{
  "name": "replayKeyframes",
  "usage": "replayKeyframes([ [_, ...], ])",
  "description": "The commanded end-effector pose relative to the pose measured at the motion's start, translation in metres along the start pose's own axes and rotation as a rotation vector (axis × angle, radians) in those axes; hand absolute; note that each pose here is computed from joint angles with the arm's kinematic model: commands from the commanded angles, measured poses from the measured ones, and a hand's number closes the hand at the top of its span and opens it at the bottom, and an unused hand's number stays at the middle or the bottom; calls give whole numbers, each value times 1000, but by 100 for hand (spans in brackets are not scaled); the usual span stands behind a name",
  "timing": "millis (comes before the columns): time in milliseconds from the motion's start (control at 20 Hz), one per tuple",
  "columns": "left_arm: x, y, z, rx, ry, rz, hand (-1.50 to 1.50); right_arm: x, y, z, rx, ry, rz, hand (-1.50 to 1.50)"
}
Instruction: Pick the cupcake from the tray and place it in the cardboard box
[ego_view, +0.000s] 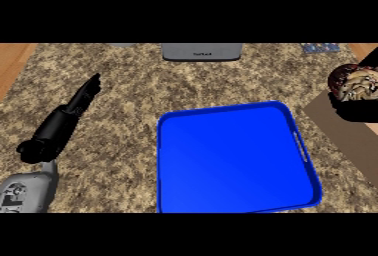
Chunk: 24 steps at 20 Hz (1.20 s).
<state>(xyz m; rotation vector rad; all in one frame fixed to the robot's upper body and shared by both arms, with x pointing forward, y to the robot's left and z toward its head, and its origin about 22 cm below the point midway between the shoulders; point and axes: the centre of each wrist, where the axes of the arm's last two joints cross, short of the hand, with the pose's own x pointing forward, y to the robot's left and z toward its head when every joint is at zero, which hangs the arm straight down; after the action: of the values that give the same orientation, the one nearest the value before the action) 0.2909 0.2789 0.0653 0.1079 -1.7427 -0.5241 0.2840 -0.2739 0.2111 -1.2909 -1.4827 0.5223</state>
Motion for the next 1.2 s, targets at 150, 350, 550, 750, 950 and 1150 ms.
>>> replayKeyframes([
  [150, 3, -24, 3, -7, -8, -15, 0, -75, -40, -48, -60, 130, 35, 150],
  [350, 0, -22, -4, -9, -20, -4, 0, -116, -28, -50, 86, 146, 137, 150],
  [550, 8, -7, -3, -18, -18, 5, 0, -140, -23, -68, 317, 262, 193, 150],
  [750, 8, -16, -5, -13, -15, 6, 0, -174, -26, -72, 420, 273, 200, 150],
  [950, 10, 4, -4, -12, -29, -8, 0, -207, -9, -59, 571, 307, 253, 150],
  [1150, -3, -25, 2, -11, 3, 15, 0, -226, -32, -71, 688, 286, 177, -150],
])
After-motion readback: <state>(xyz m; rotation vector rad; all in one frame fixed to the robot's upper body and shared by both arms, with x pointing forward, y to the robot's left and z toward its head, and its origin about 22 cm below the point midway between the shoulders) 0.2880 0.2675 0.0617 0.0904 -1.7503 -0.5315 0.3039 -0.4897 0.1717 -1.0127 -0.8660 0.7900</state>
